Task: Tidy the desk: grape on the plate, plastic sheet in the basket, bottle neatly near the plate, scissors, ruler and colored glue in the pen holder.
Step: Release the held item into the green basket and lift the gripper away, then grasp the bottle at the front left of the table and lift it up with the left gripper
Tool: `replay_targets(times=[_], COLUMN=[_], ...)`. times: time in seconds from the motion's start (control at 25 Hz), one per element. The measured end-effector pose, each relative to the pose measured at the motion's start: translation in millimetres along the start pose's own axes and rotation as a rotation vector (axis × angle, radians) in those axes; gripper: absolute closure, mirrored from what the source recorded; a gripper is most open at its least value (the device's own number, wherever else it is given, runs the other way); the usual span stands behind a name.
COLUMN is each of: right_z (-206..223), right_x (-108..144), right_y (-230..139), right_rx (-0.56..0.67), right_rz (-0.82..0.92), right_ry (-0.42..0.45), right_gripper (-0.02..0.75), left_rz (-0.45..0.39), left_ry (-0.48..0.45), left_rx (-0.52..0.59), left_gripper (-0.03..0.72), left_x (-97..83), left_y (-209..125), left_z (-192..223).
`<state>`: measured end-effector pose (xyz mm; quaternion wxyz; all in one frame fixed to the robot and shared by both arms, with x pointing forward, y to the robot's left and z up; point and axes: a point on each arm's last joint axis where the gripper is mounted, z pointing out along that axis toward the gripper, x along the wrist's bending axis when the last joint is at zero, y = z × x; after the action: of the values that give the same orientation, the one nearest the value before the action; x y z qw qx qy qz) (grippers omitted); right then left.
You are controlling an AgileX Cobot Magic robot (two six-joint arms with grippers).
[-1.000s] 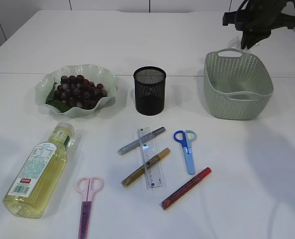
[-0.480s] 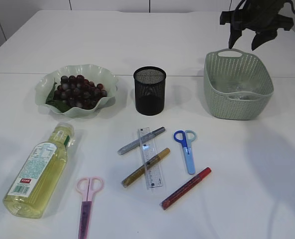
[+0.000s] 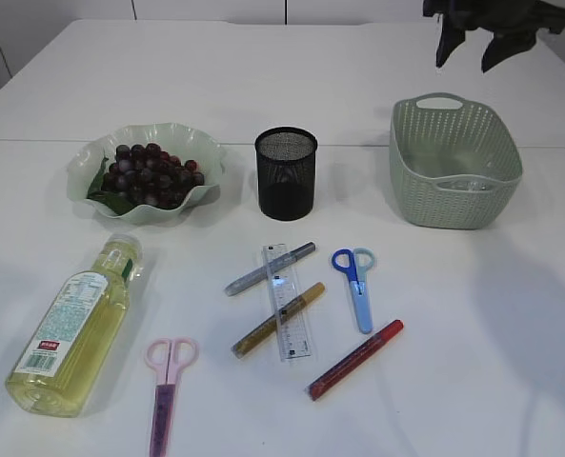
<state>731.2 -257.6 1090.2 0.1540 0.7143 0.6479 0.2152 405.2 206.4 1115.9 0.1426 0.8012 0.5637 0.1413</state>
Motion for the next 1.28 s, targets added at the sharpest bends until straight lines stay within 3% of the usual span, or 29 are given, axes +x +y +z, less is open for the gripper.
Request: replay_targets(times=[0.32,0.48,1.0,1.28], right_z=[-51.5,-67.8,-152.0,-186.8], right_x=[3.5,0.5,-17.6,-24.9], right_y=[-0.8,-19.3,-107.4,-178.0], right_rx=[-0.064,-0.016,0.041,0.068], right_rz=[-0.031,-0.094,-0.117,-0.097], right_ry=[0.040,0.032,-0.012,0.039], right_gripper=[0.244,0.244,0.245,0.246], left_rz=[0.000,0.000,-0.006,-0.062], left_ry=[0.000,0.000,-0.016,-0.017], left_rx=[0.000,0.000,0.004,0.005], left_gripper=[0.253,0.253,0.253,0.253], left_x=[0.0,0.0,-1.4,-1.5], left_y=[0.0,0.0,-0.4,-0.4], left_z=[0.0,0.0,0.0,0.0])
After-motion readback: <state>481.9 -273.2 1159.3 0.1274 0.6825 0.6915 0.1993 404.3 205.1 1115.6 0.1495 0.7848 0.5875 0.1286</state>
